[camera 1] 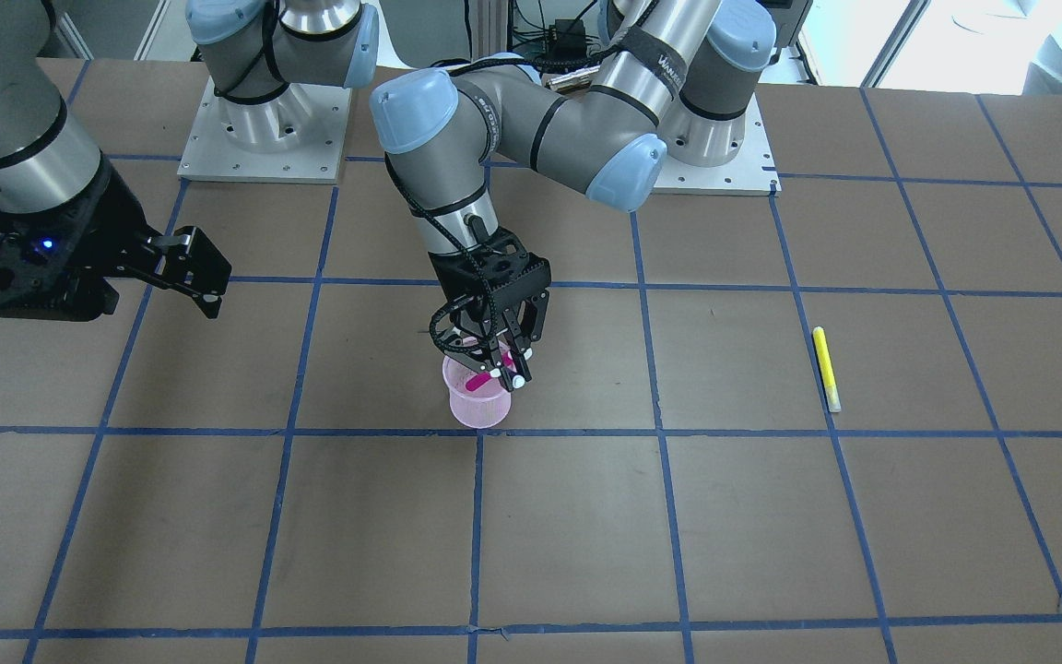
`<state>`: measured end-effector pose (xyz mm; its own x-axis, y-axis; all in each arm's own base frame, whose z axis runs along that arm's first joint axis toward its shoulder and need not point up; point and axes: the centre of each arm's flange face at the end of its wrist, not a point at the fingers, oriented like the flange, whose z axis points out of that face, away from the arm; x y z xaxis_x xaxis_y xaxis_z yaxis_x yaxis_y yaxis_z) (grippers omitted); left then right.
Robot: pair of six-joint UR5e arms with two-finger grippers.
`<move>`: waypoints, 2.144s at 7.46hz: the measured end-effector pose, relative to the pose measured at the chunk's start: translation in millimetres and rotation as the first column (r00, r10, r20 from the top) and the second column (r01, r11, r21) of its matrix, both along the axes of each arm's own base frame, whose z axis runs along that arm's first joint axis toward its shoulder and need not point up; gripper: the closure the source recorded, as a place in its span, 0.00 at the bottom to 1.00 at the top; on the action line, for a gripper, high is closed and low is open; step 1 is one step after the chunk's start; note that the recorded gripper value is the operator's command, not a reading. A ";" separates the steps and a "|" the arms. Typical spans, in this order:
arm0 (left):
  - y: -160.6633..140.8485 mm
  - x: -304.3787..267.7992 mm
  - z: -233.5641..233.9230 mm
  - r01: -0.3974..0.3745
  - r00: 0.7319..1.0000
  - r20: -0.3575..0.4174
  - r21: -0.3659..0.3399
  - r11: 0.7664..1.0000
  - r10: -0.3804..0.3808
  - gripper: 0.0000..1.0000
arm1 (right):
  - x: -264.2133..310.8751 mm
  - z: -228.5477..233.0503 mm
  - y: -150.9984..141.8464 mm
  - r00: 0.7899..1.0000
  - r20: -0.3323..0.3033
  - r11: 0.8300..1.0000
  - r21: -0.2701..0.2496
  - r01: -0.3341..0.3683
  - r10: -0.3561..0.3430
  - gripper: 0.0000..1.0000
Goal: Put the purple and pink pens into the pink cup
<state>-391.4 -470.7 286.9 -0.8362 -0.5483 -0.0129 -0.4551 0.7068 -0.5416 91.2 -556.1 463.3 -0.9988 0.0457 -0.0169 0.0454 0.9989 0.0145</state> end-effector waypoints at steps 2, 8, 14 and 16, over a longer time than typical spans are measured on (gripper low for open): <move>0.0 -1.6 1.8 0.007 1.000 -0.011 -0.003 1.000 -0.008 0.00 | -0.3 -0.6 -0.5 1.000 -0.003 1.000 0.000 -0.001 0.001 0.00; -74.6 114.6 105.9 0.424 0.898 -0.043 0.347 0.836 -0.437 0.00 | 9.7 11.9 1.9 1.000 -0.002 1.000 -0.027 -0.002 0.002 0.00; -72.4 289.8 164.1 0.476 0.879 -0.279 0.462 0.748 -0.387 0.00 | 37.8 33.5 23.6 0.993 0.011 0.989 -0.090 -0.115 0.117 0.00; -42.0 287.7 185.7 0.567 0.823 -0.353 0.453 0.688 -0.445 0.00 | 35.0 35.2 22.8 0.993 -0.004 0.988 -0.095 -0.118 0.118 0.00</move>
